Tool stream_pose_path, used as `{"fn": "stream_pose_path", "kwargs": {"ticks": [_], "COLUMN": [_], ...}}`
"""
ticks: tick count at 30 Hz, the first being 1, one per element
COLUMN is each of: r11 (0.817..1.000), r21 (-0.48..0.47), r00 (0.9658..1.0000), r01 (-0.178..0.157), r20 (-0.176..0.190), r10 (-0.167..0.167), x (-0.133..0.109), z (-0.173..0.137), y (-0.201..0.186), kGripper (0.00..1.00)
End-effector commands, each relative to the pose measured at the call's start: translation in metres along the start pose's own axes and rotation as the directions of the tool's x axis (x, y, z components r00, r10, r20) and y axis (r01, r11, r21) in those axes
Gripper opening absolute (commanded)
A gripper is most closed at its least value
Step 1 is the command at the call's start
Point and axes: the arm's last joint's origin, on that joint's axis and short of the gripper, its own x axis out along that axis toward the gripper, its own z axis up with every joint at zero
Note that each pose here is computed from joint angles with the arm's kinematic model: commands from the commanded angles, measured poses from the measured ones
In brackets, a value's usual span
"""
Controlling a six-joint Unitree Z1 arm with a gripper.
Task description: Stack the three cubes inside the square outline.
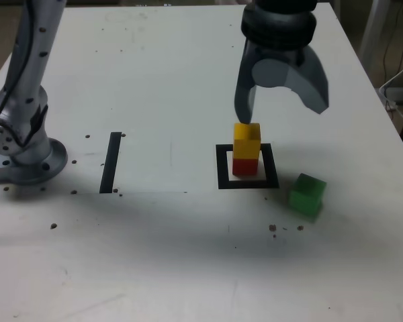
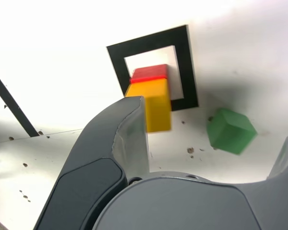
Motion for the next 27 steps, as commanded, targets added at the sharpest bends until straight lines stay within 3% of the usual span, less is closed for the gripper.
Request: {"fn": "stream_pose_path", "kwargs": {"ticks": [1,17,27], "r11": [1.0,0.983,0.976], "r21": [0.022,0.186,0.218], "r00": [0.9999,1.0,0.9986], "r01": [-0.009,0.002,0.018], "r20": [-0.006,-0.006,-0.053], "r10": [0.009,-0.001,-0.006], "x": [0.0,0.017,0.037], "z": [0.007,0.047,0.059], "y": [-0.007,-0.059,-0.064], "kGripper": [0.99,1.0,0.99]}}
